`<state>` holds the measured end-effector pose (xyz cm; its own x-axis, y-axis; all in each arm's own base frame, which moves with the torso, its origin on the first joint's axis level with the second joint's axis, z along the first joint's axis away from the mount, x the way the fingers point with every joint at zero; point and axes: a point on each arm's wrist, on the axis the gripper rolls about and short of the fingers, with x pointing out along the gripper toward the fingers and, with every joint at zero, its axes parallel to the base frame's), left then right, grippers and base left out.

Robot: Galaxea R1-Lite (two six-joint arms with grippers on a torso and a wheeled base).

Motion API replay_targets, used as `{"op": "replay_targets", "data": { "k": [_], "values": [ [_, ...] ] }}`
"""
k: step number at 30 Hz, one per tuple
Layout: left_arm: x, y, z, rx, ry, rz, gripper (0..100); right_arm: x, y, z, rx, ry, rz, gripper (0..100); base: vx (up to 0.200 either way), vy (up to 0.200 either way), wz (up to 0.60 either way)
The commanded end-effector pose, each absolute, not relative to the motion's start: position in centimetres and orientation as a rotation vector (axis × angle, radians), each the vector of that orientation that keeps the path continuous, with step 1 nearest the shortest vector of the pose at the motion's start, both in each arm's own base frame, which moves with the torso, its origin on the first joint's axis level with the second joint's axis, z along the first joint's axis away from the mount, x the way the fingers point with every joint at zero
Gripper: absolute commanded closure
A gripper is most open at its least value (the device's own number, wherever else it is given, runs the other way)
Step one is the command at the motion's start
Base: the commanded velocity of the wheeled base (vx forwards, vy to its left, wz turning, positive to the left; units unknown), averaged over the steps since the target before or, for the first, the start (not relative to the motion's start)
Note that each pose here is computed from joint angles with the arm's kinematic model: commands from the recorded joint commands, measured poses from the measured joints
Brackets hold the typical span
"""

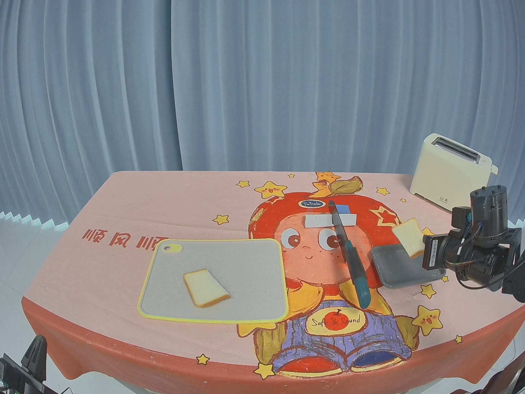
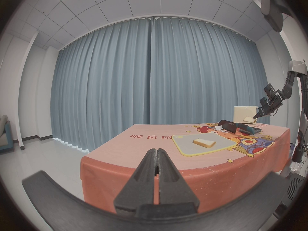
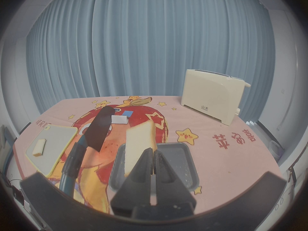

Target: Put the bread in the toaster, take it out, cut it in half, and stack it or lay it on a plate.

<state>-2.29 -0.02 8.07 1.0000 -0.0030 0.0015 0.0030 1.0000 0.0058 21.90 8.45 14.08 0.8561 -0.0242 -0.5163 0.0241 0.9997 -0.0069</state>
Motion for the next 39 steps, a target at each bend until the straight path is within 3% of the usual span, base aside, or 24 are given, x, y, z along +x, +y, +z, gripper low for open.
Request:
{"op": "replay_targets", "data": {
  "k": [1,17,25,39],
  "values": [
    [-2.3,0.0,7.5,0.005,0.0,-0.003,100,21.7,8.2,13.8,0.001,0.553,-0.032,100,0.0,0.0,0.0],
    [-2.3,0.0,7.5,0.006,0.0,-0.005,100,22.4,8.1,13.2,0.054,0.572,-0.066,100,0.0,0.0,0.0],
    [-2.3,0.0,7.5,0.006,0.0,-0.005,100,23.1,8.2,11.2,0.03,0.64,-0.083,100,0.0,0.0,0.0],
    [-2.3,0.0,7.5,0.008,0.0,-0.005,100,23.4,8.3,11.0,0.045,0.645,-0.095,100,0.0,0.0,0.0]
  ]
}}
